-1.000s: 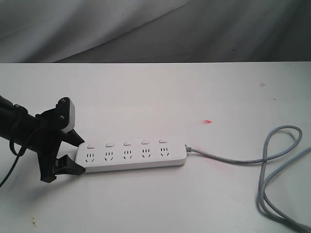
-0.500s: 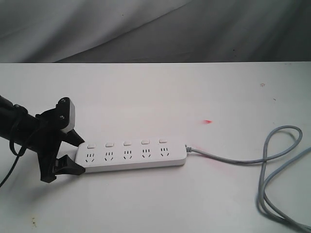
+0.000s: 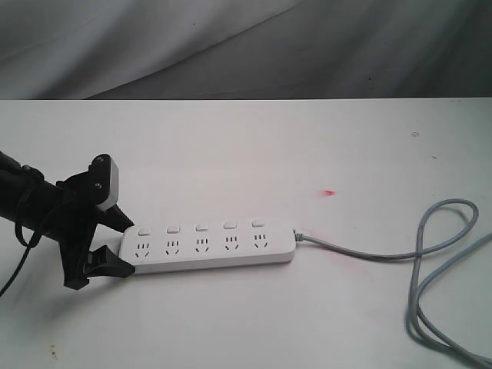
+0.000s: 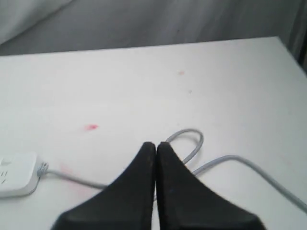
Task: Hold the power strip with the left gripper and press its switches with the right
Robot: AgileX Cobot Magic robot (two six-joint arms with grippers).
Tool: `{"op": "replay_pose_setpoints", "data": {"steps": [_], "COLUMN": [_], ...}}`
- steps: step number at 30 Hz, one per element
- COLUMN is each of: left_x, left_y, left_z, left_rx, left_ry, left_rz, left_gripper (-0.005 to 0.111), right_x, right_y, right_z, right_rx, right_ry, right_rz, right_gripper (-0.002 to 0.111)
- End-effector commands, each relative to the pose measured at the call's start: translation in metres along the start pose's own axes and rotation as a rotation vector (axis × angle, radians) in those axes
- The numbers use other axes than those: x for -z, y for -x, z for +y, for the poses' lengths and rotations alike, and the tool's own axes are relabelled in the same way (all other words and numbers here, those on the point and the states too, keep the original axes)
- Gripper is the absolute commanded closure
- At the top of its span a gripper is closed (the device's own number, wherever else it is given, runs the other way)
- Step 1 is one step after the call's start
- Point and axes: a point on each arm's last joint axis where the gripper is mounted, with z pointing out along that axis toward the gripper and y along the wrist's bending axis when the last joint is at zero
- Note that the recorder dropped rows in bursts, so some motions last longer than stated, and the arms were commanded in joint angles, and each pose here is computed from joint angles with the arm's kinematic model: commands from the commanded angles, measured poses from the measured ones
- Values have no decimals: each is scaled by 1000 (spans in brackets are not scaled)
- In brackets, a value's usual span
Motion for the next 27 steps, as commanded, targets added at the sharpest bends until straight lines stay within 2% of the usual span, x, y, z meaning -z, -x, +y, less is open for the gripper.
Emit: {"op": "replay_pose_setpoints", "data": {"steps": [1, 7, 11, 15, 23, 27], "left_x": [1, 1, 1, 1, 1, 1], "left_y": [1, 1, 1, 1, 1, 1], "left_z": [-1, -1, -1, -1, -1, -1], "left_rx": [-3, -3, -3, 1, -1, -1], "left_ry": [-17, -17, -17, -17, -17, -17], "left_rz": [-11, -11, -11, -11, -11, -11], "left_gripper": [46, 46, 46, 46, 46, 46], "right_x": [-19, -42, -59, -87, -141, -170], "right_y": [-4, 0, 23, 45, 85, 87], "right_z": [15, 52, 86, 117, 176, 198], "right_rx": [56, 184, 368, 485, 719, 773], "right_ry": [118, 311, 429, 520, 825, 893], "right_rz": [139, 285, 336, 380, 355, 406], "right_gripper": [108, 108, 108, 108, 108, 108]}}
